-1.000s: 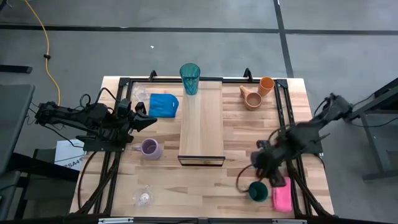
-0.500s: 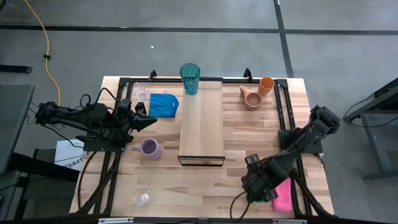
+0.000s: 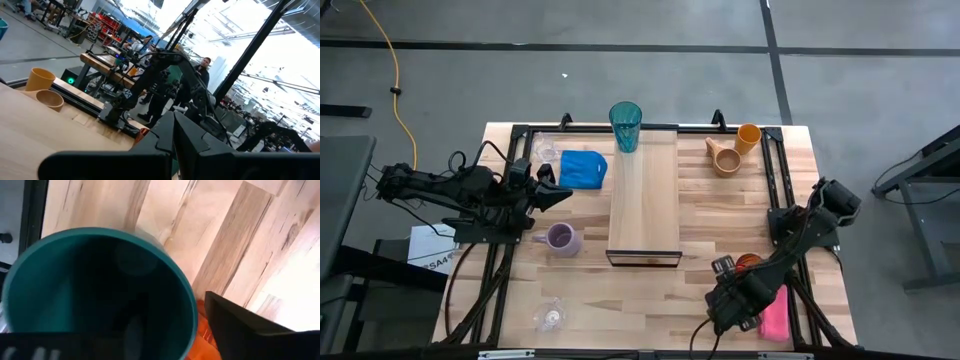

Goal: Stack small to large cups/mugs on shelf
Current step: Put the dark blue cup on the shelf, then put the orange cup on the shelf

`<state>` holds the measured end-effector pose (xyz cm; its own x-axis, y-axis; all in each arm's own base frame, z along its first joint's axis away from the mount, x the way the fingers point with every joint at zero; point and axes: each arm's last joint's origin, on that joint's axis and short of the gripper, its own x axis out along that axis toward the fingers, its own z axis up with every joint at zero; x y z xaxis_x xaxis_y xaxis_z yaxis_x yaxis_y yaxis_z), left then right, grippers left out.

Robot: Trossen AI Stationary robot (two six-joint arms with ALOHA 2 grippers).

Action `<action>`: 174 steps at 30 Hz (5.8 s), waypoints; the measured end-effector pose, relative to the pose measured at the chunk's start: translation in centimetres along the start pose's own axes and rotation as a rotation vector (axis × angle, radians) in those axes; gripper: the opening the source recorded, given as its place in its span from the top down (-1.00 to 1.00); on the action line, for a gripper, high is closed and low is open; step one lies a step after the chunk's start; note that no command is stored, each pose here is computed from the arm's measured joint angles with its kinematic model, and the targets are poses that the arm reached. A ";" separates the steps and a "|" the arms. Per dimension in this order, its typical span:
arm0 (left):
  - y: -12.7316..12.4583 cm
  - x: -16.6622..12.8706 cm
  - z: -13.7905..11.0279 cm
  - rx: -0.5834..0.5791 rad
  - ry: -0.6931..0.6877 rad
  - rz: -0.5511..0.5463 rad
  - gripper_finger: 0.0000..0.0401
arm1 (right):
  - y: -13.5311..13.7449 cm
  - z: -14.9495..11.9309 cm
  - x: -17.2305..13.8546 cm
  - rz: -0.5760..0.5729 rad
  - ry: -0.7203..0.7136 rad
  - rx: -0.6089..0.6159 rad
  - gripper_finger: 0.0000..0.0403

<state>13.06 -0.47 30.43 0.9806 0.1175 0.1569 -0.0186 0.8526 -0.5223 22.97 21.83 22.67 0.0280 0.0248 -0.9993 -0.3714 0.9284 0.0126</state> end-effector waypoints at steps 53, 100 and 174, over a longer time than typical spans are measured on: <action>0.5 0.0 -0.6 0.094 0.042 0.084 1.00 | -18.0 -4.8 -11.2 -0.157 -1.457 0.590 1.00; 0.5 0.0 -0.5 0.088 0.025 0.092 1.00 | -38.1 -5.0 -17.2 -0.308 -0.299 1.173 1.00; 0.5 0.0 -0.2 0.087 -0.011 0.116 1.00 | -32.7 -7.0 -23.5 -0.356 -0.578 0.940 0.21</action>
<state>13.09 -0.17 29.98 0.9687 0.2230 0.1092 -0.1489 0.8737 -0.4632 27.97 -11.64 45.49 0.5023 -0.3529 -0.7894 0.5720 0.8202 -0.0027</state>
